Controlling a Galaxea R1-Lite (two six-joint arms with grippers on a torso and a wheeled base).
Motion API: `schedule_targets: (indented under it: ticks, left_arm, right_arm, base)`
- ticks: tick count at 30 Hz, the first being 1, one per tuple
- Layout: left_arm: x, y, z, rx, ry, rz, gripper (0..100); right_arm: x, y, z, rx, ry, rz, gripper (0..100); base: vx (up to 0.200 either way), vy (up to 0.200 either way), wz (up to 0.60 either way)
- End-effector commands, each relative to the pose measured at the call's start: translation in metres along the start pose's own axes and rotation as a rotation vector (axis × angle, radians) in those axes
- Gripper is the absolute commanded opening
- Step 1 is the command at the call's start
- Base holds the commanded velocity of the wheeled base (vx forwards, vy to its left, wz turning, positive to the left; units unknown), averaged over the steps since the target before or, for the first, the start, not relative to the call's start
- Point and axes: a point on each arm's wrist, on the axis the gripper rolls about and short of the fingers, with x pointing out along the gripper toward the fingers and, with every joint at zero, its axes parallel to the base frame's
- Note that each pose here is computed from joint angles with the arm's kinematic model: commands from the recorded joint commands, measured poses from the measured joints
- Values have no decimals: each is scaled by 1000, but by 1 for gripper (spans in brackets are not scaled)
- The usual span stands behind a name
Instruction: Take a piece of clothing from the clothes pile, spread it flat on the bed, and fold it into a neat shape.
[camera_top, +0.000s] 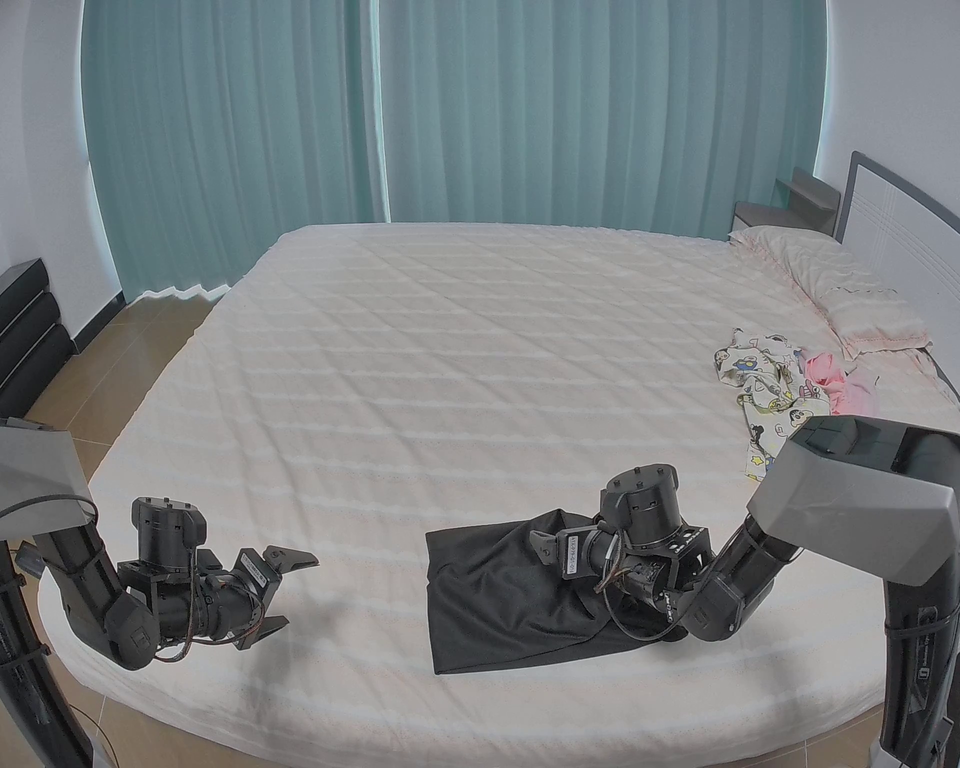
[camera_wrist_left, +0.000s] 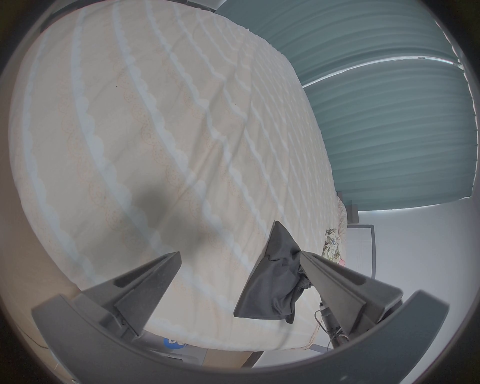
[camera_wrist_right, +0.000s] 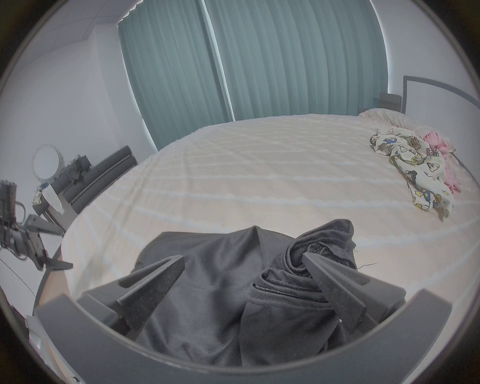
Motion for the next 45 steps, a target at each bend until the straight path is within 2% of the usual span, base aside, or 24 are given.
schedule_targets:
  ticks: [1,4,5,11,18,23,34,35,40,43,45]
  left_arm:
    - [1,1,0,-1,2,4,100]
    - [1,1,-1,0,3,3,100]
    - [1,1,-1,0,3,3,100]
    - [1,1,-1,0,3,3,100]
    - [1,1,-1,1,4,5,100]
    - [1,1,-1,3,6,4,100]
    - [1,1,-1,3,6,6,100]
    - [1,1,-1,3,5,5,100]
    - [1,1,-1,3,6,6,100]
    - [2,1,-1,4,6,7,100]
    - [3,2,-3,17,10,14,100]
  right_arm:
    - [14,1,-15,-30,32,-8,100]
    - [17,-2,-17,-61,37,-18,100]
    - [18,-4,-18,-69,41,-23,0]
    - [16,-26,-19,-66,45,-114,0]
    - [-20,-36,-17,-53,72,-123,0]
    - [-37,-53,-26,-38,65,-148,0]
    - [-32,-73,-51,-23,102,-188,0]
    - [-32,-73,-52,-23,101,-188,100]
    - [-40,-80,-53,-16,113,-203,100]
    - [-43,-90,-46,7,90,-228,100]
    - [-47,-98,-34,32,40,-245,100]
  base:
    - [0,0,0]
    - [0,0,0]
    - [0,0,0]
    - [0,0,0]
    - [0,0,0]
    - [0,0,0]
    - [0,0,0]
    - [0,0,0]
    - [0,0,0]
    - [0,0,0]
    - [0,0,0]
